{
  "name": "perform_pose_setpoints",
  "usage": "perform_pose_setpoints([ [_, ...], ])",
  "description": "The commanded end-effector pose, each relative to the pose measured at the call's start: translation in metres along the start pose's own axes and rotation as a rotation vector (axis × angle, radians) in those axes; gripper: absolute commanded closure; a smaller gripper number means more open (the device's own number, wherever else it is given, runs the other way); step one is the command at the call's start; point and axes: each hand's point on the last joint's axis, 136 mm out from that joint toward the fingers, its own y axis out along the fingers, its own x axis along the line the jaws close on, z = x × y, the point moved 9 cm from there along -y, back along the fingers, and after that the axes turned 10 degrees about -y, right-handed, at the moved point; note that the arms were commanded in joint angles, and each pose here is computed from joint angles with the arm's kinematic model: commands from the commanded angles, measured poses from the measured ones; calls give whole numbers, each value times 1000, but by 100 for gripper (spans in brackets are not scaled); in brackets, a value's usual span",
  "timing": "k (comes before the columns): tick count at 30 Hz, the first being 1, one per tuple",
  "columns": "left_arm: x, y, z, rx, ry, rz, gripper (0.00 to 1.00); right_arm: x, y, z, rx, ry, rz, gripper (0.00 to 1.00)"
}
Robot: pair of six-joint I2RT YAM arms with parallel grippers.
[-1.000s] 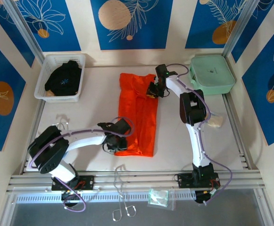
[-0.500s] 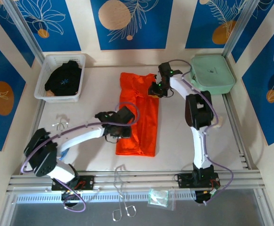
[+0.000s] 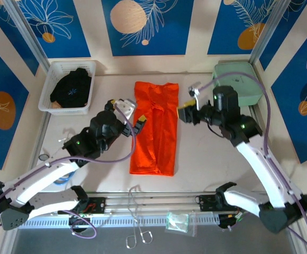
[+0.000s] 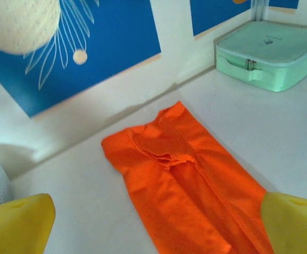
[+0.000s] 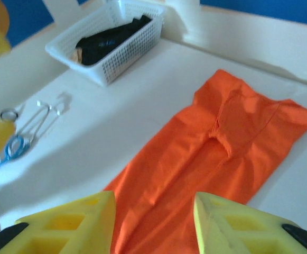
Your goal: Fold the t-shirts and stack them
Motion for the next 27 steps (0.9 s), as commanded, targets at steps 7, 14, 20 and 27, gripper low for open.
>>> perform_pose_setpoints([
  [7,-19,-20,48,36,592,343,7,58,-38,85,129,-246,-247,39],
  [14,-16,-23,104,381,798,398,9,95,-28,138,180,-538,-495,33],
  [20,-31,-13,155,591,1009,459,11,116,15,161,388,-672,-538,29],
  [27,-51,3,182,638,1083,586,16,123,64,187,555,-717,-577,29],
])
